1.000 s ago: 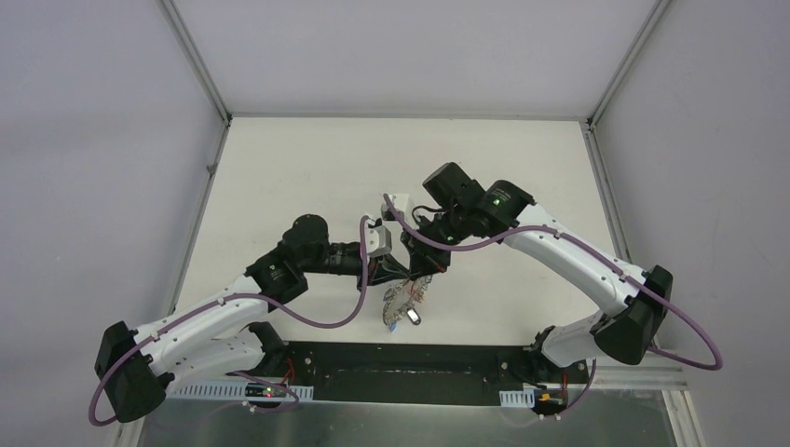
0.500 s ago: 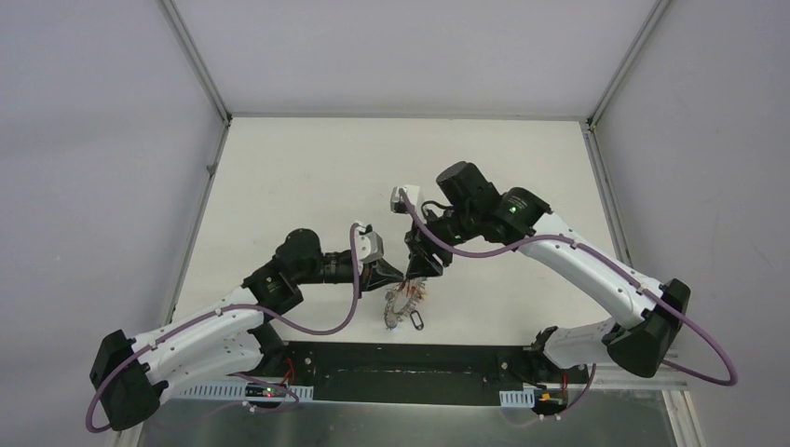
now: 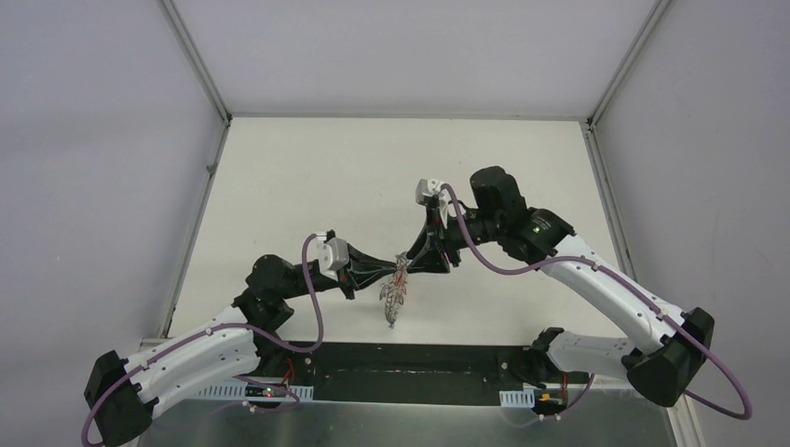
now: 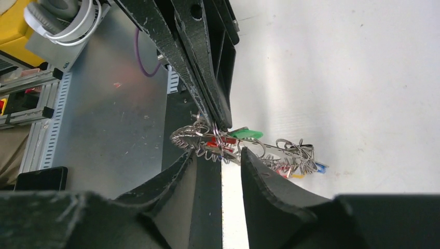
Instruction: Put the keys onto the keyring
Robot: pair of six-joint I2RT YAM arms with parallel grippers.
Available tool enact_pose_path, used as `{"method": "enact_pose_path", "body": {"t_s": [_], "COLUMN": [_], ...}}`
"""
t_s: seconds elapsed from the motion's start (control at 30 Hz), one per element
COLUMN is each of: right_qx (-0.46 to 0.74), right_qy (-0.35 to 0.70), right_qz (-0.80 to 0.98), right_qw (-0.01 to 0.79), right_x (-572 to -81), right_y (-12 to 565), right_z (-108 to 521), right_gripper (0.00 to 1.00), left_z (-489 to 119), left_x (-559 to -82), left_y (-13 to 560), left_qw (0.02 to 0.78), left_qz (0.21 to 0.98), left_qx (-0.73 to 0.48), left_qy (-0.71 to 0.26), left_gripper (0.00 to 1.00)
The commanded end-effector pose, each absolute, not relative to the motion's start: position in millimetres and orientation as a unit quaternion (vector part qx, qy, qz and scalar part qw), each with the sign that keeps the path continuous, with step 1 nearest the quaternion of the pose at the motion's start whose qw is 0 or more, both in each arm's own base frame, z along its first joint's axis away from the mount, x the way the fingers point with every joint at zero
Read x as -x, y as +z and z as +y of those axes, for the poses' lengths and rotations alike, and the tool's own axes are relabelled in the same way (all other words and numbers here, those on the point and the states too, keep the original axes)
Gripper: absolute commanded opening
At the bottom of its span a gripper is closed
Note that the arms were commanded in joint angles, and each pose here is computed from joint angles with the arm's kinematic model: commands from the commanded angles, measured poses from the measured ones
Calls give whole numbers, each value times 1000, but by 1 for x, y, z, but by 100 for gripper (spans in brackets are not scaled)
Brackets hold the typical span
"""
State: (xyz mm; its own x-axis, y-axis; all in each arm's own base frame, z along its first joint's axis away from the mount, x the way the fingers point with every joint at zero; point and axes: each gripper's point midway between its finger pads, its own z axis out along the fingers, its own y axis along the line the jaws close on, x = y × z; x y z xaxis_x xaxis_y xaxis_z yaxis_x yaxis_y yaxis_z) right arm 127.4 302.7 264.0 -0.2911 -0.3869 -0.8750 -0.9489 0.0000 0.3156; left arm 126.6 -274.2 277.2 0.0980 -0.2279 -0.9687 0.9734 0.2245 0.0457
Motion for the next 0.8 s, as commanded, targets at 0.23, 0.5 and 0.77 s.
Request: {"method": "enact_pose_path", "body": {"t_s": [0.23,0.5,0.77], "right_qx": [532,529,533], "right_qy": [534,528,530], "right_qz": [561,575,576], "right_qw": [341,333,322], "right_x": [-121,-122,-120], "right_y": [301,290,285], "right_z": [311,308,307], "right_gripper": [23,10,8], "left_z": [-268,-268,-269], "left_x": [-109,-109,-110], "left_y": [333,336,336], "left_qw": [676,679,678], "left_qz": [372,369,370], "left_qx": [-388,-391,-392], "left_qy": [-505,-500,-500], "left_gripper": [0,0,0]}}
